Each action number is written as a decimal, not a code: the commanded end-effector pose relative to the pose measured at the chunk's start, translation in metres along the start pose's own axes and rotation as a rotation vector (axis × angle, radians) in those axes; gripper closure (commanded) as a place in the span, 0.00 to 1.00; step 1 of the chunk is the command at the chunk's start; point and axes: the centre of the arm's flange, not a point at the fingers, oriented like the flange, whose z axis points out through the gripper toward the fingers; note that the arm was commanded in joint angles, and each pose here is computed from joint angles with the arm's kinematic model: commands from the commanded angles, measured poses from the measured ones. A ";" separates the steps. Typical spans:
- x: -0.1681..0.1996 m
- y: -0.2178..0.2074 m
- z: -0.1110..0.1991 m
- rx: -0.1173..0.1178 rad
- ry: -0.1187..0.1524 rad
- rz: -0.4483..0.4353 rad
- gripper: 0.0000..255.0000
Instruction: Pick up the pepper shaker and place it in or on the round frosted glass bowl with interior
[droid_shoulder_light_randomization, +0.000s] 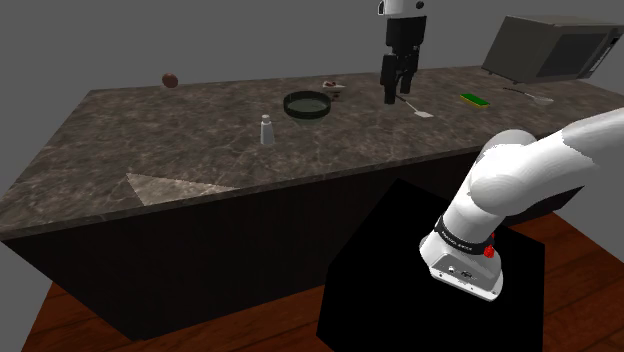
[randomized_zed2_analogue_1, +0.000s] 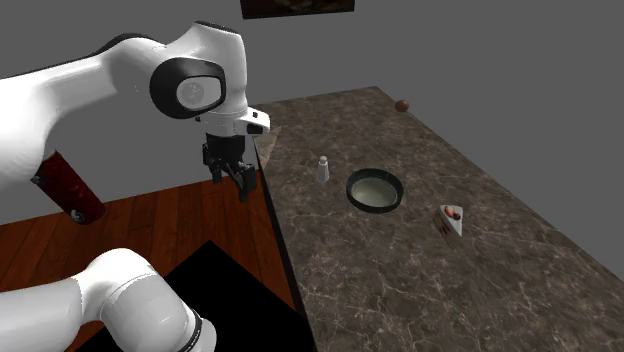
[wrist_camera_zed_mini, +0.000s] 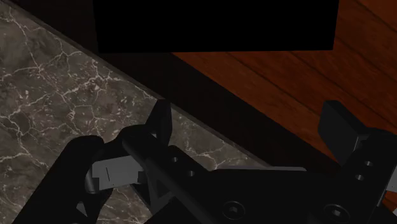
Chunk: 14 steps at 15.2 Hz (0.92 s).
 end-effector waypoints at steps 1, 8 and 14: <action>0.000 0.000 0.000 0.000 0.000 0.000 0.00; 0.082 -0.010 0.027 -0.026 0.038 -0.003 0.00; 0.153 -0.018 0.048 -0.047 0.071 -0.006 0.00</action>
